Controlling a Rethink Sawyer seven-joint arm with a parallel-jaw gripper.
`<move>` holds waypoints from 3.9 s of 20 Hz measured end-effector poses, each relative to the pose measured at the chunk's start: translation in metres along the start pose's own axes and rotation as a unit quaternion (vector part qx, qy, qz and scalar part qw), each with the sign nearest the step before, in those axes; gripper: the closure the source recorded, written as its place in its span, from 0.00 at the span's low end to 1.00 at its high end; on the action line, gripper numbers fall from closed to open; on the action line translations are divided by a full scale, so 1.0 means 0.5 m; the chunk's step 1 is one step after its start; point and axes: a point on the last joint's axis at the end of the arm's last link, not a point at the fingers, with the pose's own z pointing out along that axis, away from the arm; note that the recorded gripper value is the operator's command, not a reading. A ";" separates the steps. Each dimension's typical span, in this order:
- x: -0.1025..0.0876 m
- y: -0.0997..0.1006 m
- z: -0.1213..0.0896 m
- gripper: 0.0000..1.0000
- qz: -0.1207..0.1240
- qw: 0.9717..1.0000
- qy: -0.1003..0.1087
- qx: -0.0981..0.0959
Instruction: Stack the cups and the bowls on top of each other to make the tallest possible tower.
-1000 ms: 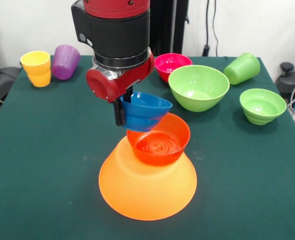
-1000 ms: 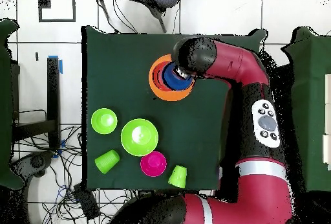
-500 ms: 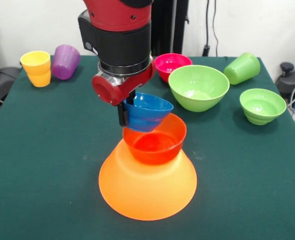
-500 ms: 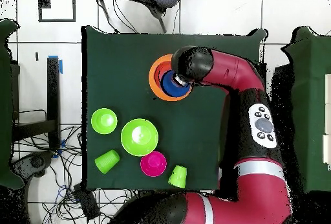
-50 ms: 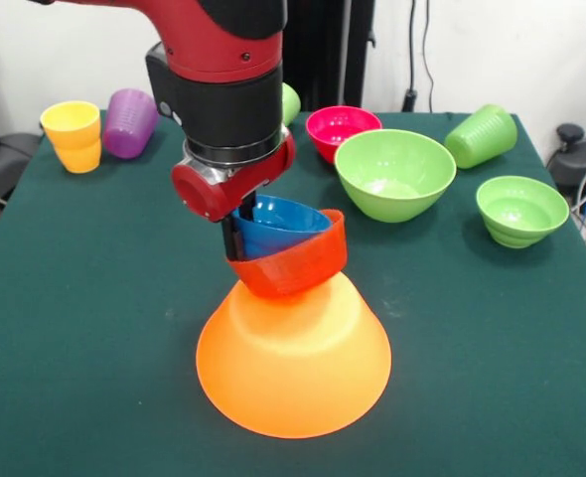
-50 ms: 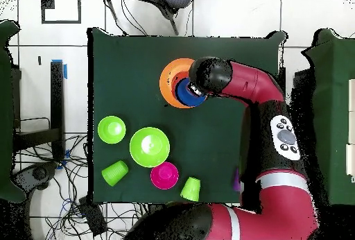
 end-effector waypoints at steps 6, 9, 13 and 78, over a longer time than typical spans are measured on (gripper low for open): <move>0.012 -0.005 0.000 1.00 0.010 1.000 -0.006 -0.001; 0.006 -0.007 -0.001 1.00 0.012 1.000 -0.012 0.003; 0.002 -0.008 -0.001 1.00 0.011 1.000 -0.018 0.013; -0.026 0.022 -0.008 0.00 0.011 0.999 -0.039 0.005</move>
